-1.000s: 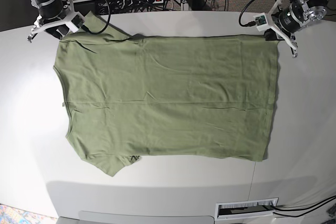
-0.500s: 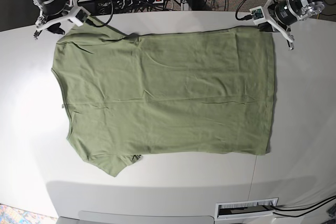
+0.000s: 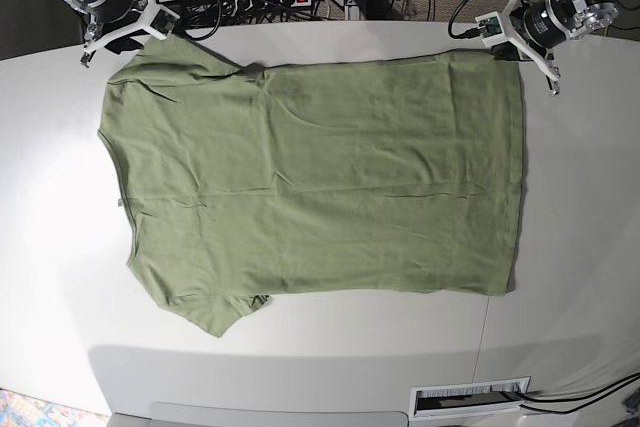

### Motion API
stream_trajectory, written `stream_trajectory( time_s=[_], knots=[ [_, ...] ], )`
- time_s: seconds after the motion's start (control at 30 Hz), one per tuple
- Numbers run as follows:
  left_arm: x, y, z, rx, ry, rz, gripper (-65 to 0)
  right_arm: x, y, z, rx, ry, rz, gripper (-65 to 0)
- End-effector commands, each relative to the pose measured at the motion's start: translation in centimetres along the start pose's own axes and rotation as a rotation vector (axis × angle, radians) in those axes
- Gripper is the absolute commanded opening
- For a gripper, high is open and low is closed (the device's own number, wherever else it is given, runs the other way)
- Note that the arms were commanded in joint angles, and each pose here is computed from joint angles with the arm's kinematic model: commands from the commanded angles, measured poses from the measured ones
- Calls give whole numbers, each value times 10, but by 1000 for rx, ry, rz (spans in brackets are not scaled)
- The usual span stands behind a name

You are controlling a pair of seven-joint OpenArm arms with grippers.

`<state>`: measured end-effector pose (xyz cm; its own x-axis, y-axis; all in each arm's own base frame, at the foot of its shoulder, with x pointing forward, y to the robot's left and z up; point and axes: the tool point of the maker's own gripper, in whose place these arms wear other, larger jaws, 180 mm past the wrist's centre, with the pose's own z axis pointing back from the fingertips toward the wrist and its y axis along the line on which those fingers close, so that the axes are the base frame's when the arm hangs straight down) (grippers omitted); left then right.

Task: Fold the T-shirt properly
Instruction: 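Pinch the shoulder edges of the shirt with both grippers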

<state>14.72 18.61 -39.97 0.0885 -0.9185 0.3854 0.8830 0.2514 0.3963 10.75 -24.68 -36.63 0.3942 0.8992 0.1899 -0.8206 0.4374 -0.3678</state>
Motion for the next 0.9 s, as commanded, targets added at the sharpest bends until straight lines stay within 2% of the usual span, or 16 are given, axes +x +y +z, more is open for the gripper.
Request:
stream_trajectory(
  time_s=[0.0,0.13,0.3,0.47,0.87],
  knots=[
    [4,6,3,14,-18,-10,-650,4,1,0,6,-21,14,-356],
    [4,6,3,14,-18,-10,-650,5,17,-12,49,-20,35,-356],
    [4,6,3,13,-17,-10,-650,5,17,-29,51,20,72,-356],
    [4,6,3,13,-18,-10,-650,5,7,-27,22,67,83,-356],
    [4,6,3,13,-19,-7,-650,17,1,-20,-5,42,94,-356]
  ],
)
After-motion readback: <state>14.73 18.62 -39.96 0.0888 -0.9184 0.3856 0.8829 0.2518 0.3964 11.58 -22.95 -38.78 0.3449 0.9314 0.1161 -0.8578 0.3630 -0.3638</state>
